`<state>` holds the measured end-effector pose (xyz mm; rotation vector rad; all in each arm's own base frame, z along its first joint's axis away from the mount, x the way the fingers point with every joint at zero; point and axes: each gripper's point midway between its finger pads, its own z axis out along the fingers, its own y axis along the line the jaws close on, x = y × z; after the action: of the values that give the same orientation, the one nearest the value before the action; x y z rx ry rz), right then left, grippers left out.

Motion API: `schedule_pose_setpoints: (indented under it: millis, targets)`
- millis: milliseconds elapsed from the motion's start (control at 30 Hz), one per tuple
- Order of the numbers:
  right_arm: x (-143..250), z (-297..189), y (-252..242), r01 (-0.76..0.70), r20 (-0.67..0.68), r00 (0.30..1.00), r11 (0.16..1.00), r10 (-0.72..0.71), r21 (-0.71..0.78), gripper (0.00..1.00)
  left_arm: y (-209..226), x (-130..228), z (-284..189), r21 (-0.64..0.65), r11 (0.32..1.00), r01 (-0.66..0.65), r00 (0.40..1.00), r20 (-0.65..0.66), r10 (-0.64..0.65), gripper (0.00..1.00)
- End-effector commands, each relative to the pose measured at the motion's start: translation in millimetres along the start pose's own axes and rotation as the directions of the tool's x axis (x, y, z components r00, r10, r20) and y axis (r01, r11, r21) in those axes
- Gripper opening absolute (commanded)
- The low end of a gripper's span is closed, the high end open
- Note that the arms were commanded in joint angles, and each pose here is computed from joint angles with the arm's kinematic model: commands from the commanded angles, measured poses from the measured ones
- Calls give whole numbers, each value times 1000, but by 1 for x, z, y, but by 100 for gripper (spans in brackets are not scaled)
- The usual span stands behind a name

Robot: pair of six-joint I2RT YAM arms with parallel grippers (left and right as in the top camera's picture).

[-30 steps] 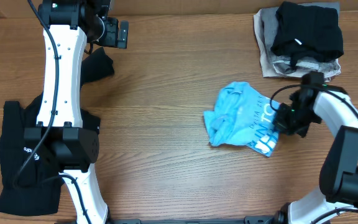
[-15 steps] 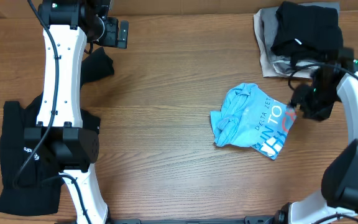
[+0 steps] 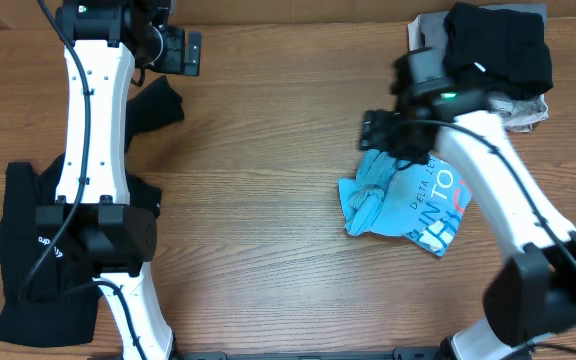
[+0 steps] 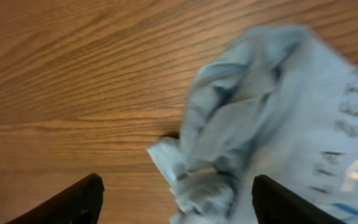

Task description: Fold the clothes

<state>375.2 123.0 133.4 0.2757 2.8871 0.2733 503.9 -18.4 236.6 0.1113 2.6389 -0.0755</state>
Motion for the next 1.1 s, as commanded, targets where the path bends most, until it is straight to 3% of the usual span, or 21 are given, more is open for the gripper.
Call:
schedule_pose_setpoints:
  millis: [0, 167, 333, 633, 1000, 1033, 1067]
  targets:
    - [-1, 31, -6, -106, 1, 994, 987, 106, 121, 87, 8, -3, -7, -8, 1000, 29, 999, 16, -29, 100]
    - [13, 77, -25, -101, -58, 991, 955, 122, 279, 100, 14, -1, -8, -14, 999, 40, 999, 12, -40, 100]
    - [14, 89, -46, -117, -43, 989, 915, 145, 387, 100, 21, -1, -8, -21, 998, 52, 999, 12, -52, 100]
    - [32, 102, -52, -93, -100, 984, 906, 147, 413, 97, 33, 0, -9, -32, 997, 73, 997, 14, -73, 100]
    - [62, 122, -55, -93, -148, 975, 907, 168, 410, 70, 33, 1, -9, -32, 997, 75, 997, 12, -74, 100]
    - [61, 123, -55, -94, -146, 975, 908, 167, 409, 62, 33, 1, -9, -32, 997, 75, 997, 12, -74, 100]
    - [60, 123, -54, -96, -142, 976, 909, 166, 406, 44, 33, 2, -9, -32, 997, 75, 997, 9, -75, 100]
